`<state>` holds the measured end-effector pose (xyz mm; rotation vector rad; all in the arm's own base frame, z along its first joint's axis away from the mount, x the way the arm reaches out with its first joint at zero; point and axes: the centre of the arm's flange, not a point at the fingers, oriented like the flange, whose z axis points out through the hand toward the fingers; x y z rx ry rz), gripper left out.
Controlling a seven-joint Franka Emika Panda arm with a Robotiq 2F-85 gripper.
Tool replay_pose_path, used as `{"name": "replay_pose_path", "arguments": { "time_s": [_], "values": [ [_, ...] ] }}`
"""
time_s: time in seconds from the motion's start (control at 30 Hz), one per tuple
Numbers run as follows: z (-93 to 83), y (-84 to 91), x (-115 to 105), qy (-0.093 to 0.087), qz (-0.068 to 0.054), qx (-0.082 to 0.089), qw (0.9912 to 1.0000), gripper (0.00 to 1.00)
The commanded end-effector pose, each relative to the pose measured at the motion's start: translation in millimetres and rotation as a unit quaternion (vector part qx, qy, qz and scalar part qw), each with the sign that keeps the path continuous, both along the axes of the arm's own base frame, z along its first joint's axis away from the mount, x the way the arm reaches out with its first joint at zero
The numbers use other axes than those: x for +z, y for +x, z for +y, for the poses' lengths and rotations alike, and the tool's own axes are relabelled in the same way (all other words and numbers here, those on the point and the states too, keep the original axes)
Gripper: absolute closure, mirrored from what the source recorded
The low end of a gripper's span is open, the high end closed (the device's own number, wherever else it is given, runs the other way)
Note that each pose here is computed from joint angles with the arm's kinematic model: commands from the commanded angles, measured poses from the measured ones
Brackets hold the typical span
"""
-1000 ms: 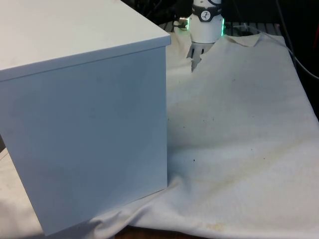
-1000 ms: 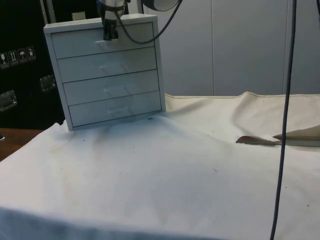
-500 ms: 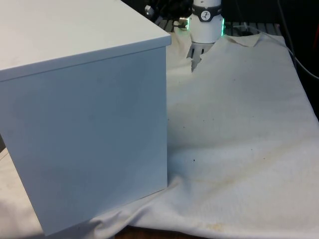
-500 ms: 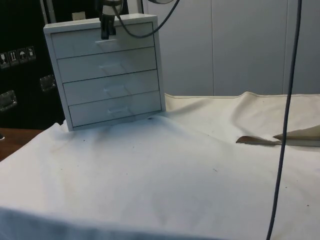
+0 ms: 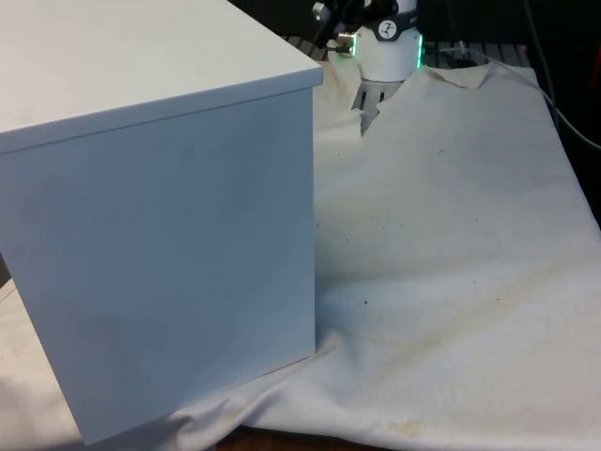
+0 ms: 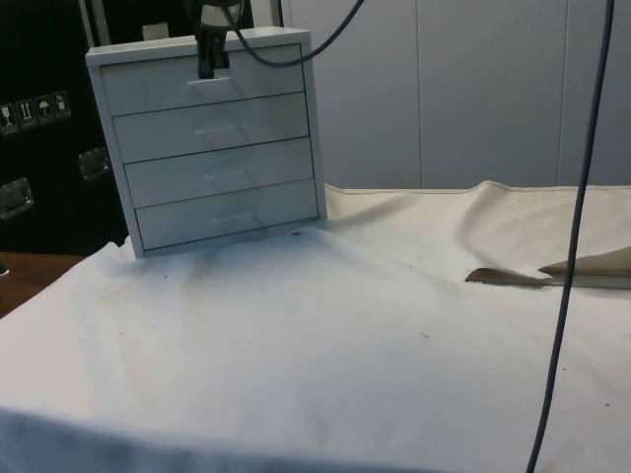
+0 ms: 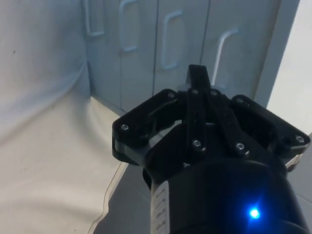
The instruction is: Open the drawer, then close it.
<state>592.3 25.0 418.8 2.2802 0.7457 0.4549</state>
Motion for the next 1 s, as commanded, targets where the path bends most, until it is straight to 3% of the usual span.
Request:
{"name": "replay_pose_path", "arguments": {
  "time_s": [0.0,0.2,0.23,0.27,0.63,0.7,0.9,0.97],
  "values": [
    [2.4,-3.5,2.6,-0.003,-0.005,-0.001,0.99998,1.00],
    [10.9,-11.8,2.3,0.001,-0.007,-0.002,0.99998,1.00],
    [12.6,-10.5,-0.3,0.005,-0.001,-0.002,0.99999,1.00],
    [10.6,-12.9,2.2,0.002,-0.007,-0.002,0.99997,1.00],
    [11.9,-13.7,0.6,0.005,-0.003,-0.002,0.99998,1.00],
    [11.9,-13.7,0.6,0.006,-0.003,-0.002,0.99998,0.82],
    [11.8,-13.6,0.1,0.005,-0.002,-0.003,0.99998,0.51],
    [11.2,-13.7,0.6,0.005,-0.002,-0.003,0.99998,0.45]
  ]
}}
